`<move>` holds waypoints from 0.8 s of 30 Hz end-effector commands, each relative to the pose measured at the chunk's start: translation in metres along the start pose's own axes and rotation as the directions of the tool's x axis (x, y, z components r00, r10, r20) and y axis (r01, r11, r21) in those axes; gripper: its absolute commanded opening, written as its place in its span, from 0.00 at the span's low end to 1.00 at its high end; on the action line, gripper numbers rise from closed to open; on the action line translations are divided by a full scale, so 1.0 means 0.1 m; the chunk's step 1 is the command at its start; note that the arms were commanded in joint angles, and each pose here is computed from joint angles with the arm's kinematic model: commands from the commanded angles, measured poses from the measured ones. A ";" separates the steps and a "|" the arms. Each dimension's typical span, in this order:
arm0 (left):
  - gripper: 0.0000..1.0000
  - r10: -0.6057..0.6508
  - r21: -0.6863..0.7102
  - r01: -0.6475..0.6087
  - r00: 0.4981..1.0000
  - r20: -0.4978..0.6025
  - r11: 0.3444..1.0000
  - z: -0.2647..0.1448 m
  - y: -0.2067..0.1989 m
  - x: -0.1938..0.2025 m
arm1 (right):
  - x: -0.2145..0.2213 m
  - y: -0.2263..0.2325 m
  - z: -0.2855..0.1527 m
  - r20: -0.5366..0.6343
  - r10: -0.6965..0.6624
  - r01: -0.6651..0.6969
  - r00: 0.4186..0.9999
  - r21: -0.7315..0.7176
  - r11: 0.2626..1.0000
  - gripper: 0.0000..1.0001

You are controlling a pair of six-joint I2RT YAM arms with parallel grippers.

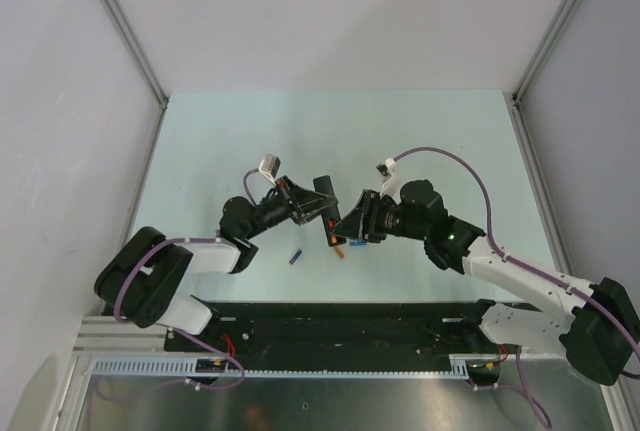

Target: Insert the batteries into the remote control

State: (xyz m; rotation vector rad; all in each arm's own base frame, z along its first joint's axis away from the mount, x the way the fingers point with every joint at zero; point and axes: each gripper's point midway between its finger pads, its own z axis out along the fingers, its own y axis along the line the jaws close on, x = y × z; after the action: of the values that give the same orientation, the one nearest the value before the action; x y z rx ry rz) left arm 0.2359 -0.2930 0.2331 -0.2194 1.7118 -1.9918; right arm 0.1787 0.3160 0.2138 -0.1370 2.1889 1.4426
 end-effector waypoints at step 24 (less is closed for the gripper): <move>0.00 0.196 0.227 -0.212 0.976 0.089 0.951 -0.16 -0.58 -0.13 | -0.44 0.20 -0.42 0.180 -0.004 0.013 0.984 -0.052 0.999 0.80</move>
State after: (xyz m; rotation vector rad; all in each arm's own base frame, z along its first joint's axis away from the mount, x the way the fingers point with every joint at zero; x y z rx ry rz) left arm 0.2382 -0.2893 0.2358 -0.2172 1.6952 -1.9808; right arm 0.1834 0.3047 0.2316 -0.0756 2.1278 1.4785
